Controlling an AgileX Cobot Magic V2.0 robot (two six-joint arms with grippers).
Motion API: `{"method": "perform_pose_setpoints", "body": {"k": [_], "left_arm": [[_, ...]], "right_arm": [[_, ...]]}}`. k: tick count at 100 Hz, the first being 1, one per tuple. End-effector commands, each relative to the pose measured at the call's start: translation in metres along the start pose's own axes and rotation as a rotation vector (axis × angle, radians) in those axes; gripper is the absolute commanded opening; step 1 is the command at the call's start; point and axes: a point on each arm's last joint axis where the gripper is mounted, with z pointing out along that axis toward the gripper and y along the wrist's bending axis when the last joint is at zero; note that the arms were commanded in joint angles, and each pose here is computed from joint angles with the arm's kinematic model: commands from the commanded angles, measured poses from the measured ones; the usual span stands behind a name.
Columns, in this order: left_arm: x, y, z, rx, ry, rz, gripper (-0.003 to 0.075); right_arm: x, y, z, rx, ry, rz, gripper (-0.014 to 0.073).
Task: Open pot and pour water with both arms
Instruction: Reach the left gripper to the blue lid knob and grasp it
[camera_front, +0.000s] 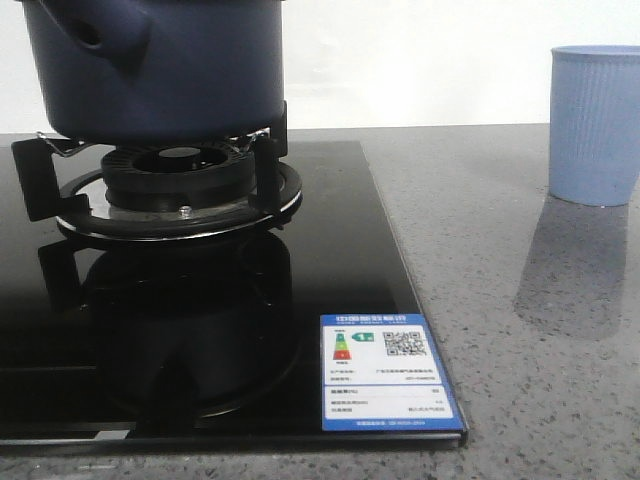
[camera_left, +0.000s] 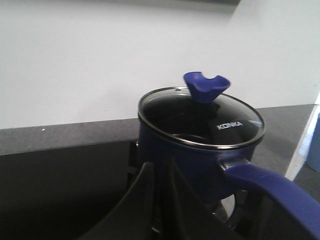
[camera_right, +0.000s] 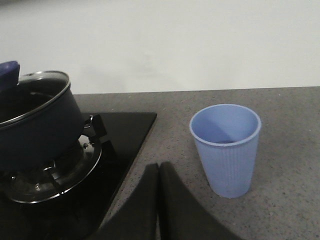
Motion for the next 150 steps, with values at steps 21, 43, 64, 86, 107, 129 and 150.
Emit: {"method": "perform_pose_setpoints", "body": {"k": [21,43,64,86,107,129,150], "left_arm": [[-0.031,-0.006,0.018,0.078,-0.078,-0.001,0.016],[-0.037,-0.006,0.035,0.093,-0.094,-0.06,0.053],[-0.036,-0.007,0.059,0.094,-0.088,-0.087,0.0495],[-0.038,-0.016,0.094,0.107,-0.08,-0.06,0.0534],[-0.035,-0.024,0.135,0.104,-0.04,-0.041,0.0552],[-0.037,-0.029,0.173,0.088,-0.01,-0.01,0.0552],[-0.042,-0.032,0.199,0.084,-0.001,-0.005,0.0552]], "right_arm": [[-0.013,0.001,0.021,-0.035,0.03,-0.032,0.0016],[-0.012,0.0,0.025,-0.034,0.042,-0.025,0.0518],[-0.013,0.0,0.025,-0.032,0.041,-0.03,0.0578],[-0.013,0.0,0.025,-0.032,0.041,-0.03,0.0578],[-0.013,0.0,0.025,-0.032,0.041,-0.03,0.0578],[-0.013,0.0,0.025,-0.033,0.041,-0.032,0.0578],[-0.013,0.0,0.025,-0.033,0.041,-0.032,0.0578]]}}
